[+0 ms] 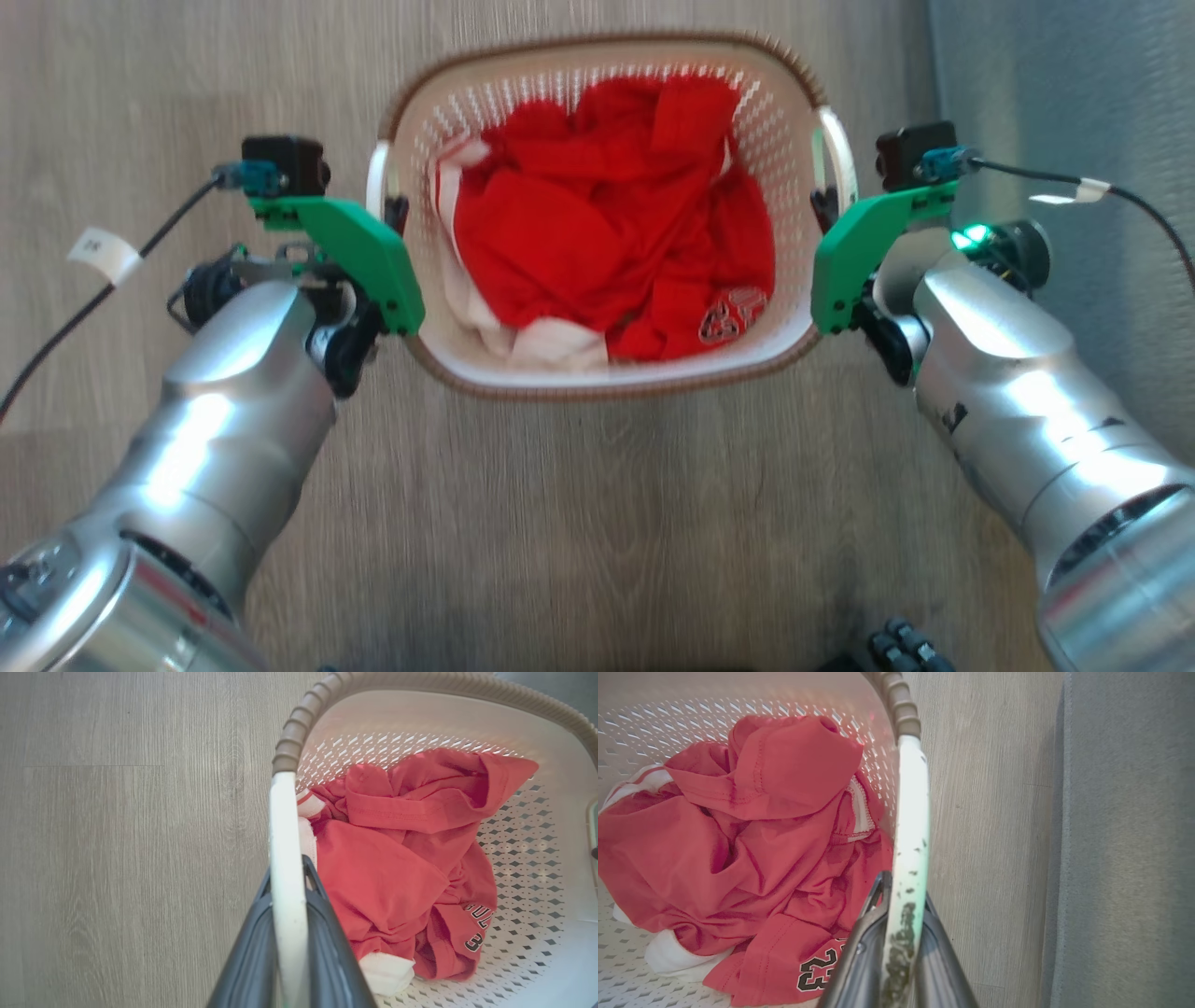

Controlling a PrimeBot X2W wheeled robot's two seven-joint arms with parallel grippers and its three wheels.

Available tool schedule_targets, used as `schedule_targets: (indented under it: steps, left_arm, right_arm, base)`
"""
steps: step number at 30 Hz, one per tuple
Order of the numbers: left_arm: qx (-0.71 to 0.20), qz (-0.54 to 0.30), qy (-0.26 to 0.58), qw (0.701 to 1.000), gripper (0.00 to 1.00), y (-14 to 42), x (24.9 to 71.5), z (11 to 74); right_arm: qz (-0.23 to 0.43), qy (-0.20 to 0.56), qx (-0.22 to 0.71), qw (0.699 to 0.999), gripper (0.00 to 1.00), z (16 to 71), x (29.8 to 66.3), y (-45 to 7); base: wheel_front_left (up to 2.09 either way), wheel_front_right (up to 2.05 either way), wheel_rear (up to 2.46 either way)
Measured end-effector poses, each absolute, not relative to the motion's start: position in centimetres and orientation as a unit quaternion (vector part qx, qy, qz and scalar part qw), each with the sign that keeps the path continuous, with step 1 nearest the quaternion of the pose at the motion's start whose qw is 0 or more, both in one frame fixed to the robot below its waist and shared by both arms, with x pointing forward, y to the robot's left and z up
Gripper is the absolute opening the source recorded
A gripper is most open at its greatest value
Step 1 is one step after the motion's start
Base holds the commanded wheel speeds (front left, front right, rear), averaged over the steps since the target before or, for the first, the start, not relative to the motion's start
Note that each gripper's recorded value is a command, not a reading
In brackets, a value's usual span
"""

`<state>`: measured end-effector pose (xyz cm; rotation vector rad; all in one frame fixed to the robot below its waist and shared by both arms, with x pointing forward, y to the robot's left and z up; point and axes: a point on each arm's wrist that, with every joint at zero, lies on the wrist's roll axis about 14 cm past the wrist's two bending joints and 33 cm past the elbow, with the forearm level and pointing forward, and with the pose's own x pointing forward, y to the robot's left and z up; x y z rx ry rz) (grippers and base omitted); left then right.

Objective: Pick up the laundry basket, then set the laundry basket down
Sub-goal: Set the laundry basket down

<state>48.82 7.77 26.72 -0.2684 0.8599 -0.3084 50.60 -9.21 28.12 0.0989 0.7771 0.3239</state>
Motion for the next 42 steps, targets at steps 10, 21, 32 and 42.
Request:
schedule_targets:
  steps: [10, 21, 32, 42]
  left_arm:
    - [-0.127, -0.153, 0.409, 0.891, 0.0, 7.2, 50.0, 22.4]
    - [-0.129, -0.155, 0.414, 0.888, 0.0, 7.0, 50.5, 18.7]
    - [-0.133, -0.158, 0.395, 0.895, 0.0, 6.5, 51.9, 17.9]
    - [-0.131, -0.151, 0.421, 0.885, 0.0, 6.6, 49.4, 16.0]
  right_arm:
    - [0.153, 0.381, 0.05, 0.911, 0.0, 22.9, 51.6, -9.8]
    - [0.151, 0.391, 0.049, 0.906, 0.0, 18.6, 52.7, -9.9]
    - [0.139, 0.39, 0.05, 0.909, 0.0, 16.6, 53.0, -10.6]
    - [0.135, 0.417, 0.047, 0.898, 0.0, 14.5, 50.7, -10.8]
  base:
    - [0.0, 0.0, 0.0]
    - [0.0, 0.0, 0.0]
    - [0.0, 0.0, 0.0]
    - [0.0, 0.0, 0.0]
